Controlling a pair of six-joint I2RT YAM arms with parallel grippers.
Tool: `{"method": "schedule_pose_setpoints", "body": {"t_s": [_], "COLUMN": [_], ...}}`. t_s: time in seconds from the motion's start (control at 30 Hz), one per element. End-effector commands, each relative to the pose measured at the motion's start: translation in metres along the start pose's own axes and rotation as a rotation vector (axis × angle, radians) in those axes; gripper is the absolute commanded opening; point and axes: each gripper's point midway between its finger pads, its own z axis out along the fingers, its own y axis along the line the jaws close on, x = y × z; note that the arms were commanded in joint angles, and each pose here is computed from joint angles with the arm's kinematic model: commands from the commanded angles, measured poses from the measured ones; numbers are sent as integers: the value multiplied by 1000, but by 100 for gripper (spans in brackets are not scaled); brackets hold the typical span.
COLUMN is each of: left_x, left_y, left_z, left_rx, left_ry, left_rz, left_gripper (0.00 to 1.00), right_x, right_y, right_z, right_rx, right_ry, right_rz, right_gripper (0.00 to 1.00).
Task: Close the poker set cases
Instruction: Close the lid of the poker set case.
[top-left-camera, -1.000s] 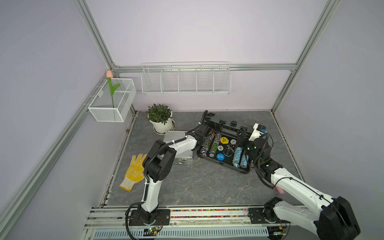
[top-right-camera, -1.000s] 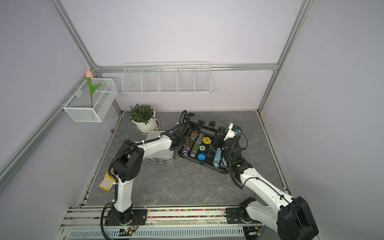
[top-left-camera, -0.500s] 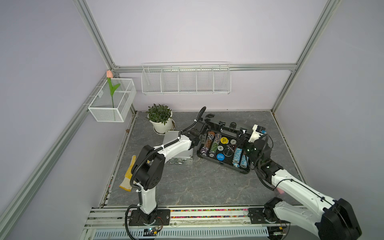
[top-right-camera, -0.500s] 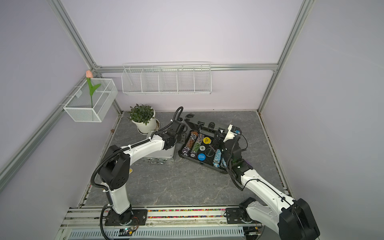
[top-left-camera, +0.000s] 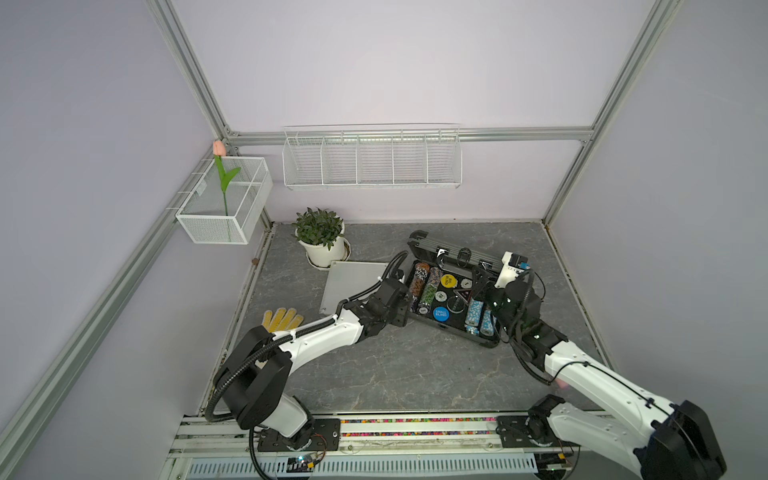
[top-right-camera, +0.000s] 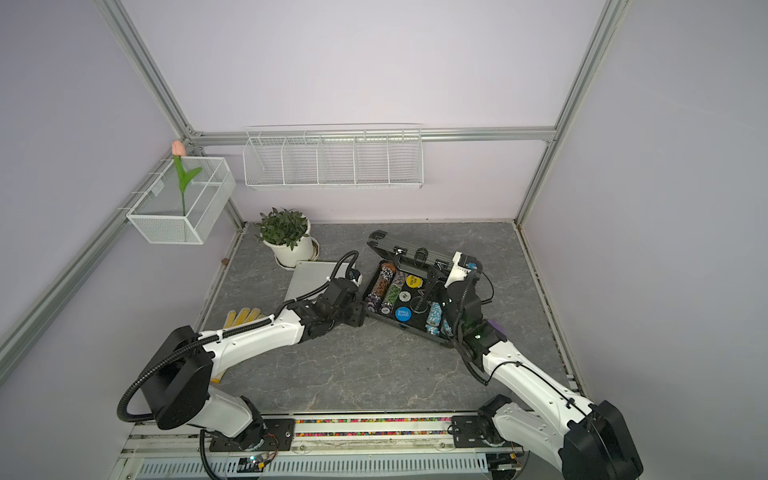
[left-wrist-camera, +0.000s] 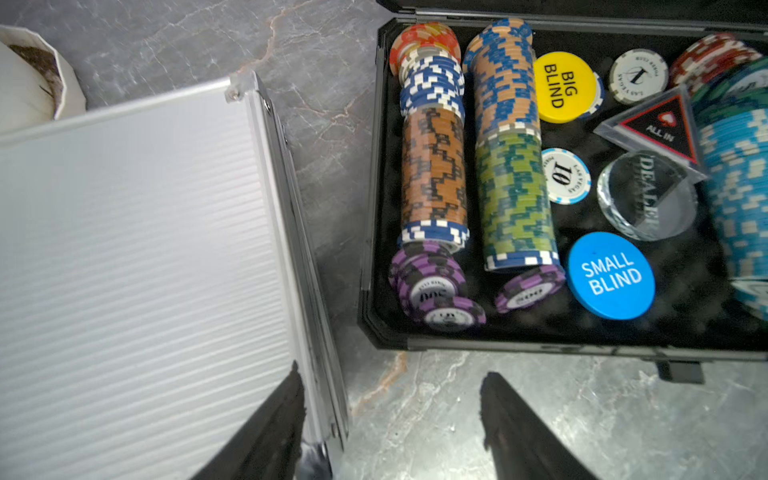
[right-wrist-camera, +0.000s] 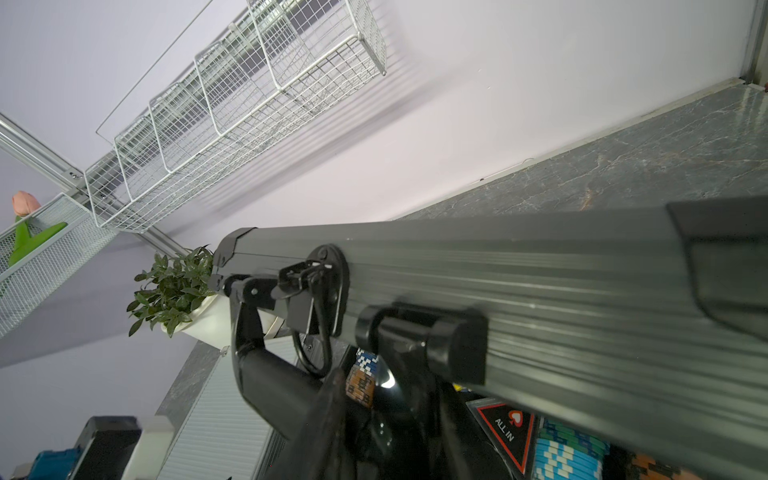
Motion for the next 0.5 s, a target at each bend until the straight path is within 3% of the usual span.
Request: {"method": "schedule_pose_setpoints", "body": {"t_s": [0.0, 0.47], "left_x": [2, 50], "left_y": [-11, -13], "left_z": [-1, 20], "left_rx": [69, 41], "left_ry": [-37, 60], "left_rz": [-10, 143], "left_gripper": [75, 80], "right_x": [32, 25], "right_y": [-32, -29], "right_z": [0, -4], "right_rx": [124, 123], "right_ry": [109, 91], "right_rz": [-160, -185], "right_gripper": [34, 34]}}
